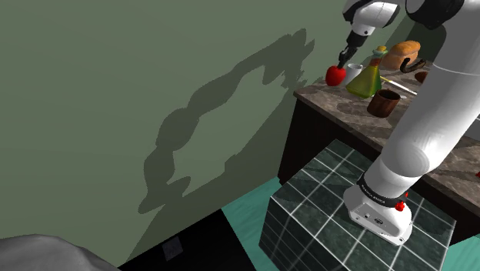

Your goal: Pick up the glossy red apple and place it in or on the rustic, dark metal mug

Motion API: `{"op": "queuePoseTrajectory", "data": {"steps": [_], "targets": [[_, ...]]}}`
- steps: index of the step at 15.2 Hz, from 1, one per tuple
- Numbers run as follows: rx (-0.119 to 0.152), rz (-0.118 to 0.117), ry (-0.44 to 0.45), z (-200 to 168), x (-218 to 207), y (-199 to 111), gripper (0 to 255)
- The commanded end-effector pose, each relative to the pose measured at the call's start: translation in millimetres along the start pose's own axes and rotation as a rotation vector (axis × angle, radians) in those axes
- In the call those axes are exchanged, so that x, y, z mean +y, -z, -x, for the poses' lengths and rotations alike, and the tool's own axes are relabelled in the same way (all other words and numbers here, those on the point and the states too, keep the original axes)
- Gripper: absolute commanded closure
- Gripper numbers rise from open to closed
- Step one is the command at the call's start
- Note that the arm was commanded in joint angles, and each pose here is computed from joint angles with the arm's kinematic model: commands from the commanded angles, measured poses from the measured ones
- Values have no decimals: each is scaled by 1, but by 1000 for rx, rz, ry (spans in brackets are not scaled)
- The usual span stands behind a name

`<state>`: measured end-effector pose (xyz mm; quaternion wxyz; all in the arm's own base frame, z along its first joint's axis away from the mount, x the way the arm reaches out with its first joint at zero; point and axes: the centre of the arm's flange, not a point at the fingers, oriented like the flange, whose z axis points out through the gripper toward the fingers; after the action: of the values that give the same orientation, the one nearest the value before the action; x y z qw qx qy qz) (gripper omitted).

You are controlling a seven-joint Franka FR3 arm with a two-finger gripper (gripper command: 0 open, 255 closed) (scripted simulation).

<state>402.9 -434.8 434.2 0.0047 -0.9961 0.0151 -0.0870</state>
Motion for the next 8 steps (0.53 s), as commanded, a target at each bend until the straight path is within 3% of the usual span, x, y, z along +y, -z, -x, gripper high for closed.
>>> {"op": "queuePoseTrajectory", "data": {"steps": [1,8], "targets": [[0,0,0,-2,-1,11,255],[0,0,0,-8,-1,47,255]]}}
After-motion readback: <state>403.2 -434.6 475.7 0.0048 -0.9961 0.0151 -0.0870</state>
